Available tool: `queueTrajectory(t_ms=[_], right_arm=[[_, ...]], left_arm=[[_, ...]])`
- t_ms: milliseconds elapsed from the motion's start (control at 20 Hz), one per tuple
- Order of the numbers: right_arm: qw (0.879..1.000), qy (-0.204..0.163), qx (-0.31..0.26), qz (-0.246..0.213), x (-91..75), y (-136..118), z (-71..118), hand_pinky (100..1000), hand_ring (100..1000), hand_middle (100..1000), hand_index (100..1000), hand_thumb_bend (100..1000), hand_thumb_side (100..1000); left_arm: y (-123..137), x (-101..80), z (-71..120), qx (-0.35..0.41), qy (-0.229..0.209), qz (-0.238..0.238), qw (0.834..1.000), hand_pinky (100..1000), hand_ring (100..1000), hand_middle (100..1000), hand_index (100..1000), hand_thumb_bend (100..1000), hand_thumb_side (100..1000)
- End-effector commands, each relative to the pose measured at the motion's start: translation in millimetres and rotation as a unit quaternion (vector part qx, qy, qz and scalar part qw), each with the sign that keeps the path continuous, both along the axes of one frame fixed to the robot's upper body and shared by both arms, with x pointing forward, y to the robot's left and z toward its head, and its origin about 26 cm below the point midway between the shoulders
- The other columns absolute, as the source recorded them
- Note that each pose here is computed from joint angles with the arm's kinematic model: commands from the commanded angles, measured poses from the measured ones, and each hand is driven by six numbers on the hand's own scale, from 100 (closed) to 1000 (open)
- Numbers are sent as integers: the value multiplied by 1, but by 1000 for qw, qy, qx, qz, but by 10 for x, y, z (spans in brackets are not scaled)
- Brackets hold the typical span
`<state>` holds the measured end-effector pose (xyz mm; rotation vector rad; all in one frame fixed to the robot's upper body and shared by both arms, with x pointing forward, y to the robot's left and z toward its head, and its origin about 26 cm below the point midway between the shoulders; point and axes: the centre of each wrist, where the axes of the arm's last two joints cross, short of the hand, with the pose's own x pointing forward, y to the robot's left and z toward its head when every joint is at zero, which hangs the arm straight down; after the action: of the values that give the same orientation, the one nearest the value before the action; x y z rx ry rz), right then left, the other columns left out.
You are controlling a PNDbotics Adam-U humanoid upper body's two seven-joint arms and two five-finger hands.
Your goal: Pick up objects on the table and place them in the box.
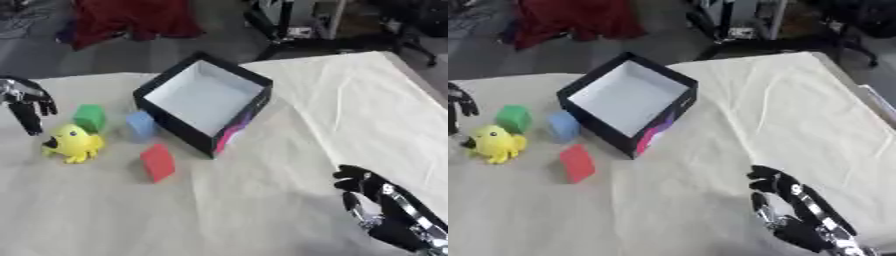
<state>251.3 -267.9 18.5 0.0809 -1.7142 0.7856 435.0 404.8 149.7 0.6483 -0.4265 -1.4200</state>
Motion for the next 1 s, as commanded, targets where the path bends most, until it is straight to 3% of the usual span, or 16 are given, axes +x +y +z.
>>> queueTrajectory(t_ms=[50, 200, 300, 400, 450, 600, 750, 1000], right_arm=[[1000, -8, -5, 2, 20, -22, 49, 858, 792, 806, 911, 100, 463], [1000, -8, -4, 3, 23, -17, 50, 858, 792, 806, 911, 100, 464], [1000, -9, -4, 3, 24, -16, 52, 858, 792, 806, 911, 100, 466], [1000, -9, -4, 2, 24, -17, 52, 858, 792, 806, 911, 100, 465], [1000, -9, -4, 2, 24, -17, 51, 858, 792, 806, 911, 100, 464], [1000, -8, -4, 2, 23, -18, 49, 857, 793, 806, 911, 100, 464], [1000, -8, -5, 1, 20, -25, 47, 857, 793, 806, 911, 100, 466], [1000, -5, -6, 1, 12, -29, 35, 857, 793, 806, 911, 100, 461]], left_arm=[[-1, 22, 38, 2, -4, -1, 1000, 835, 780, 791, 860, 531, 207], [-54, 30, -22, -2, -11, 2, 1000, 816, 751, 760, 837, 456, 186], [-75, 28, -61, 5, -25, 1, 1000, 771, 684, 693, 783, 380, 171], [-89, 28, -77, 15, -43, -4, 999, 705, 583, 579, 693, 271, 143], [-93, 27, -75, 19, -52, -7, 998, 628, 487, 471, 583, 161, 132], [-92, 28, -4, 31, -79, -15, 996, 548, 399, 370, 479, 102, 145], [-77, 31, 260, 38, -116, -15, 992, 555, 402, 371, 482, 135, 164], [-231, 2, 947, 61, -218, -32, 974, 568, 415, 387, 498, 187, 196]])
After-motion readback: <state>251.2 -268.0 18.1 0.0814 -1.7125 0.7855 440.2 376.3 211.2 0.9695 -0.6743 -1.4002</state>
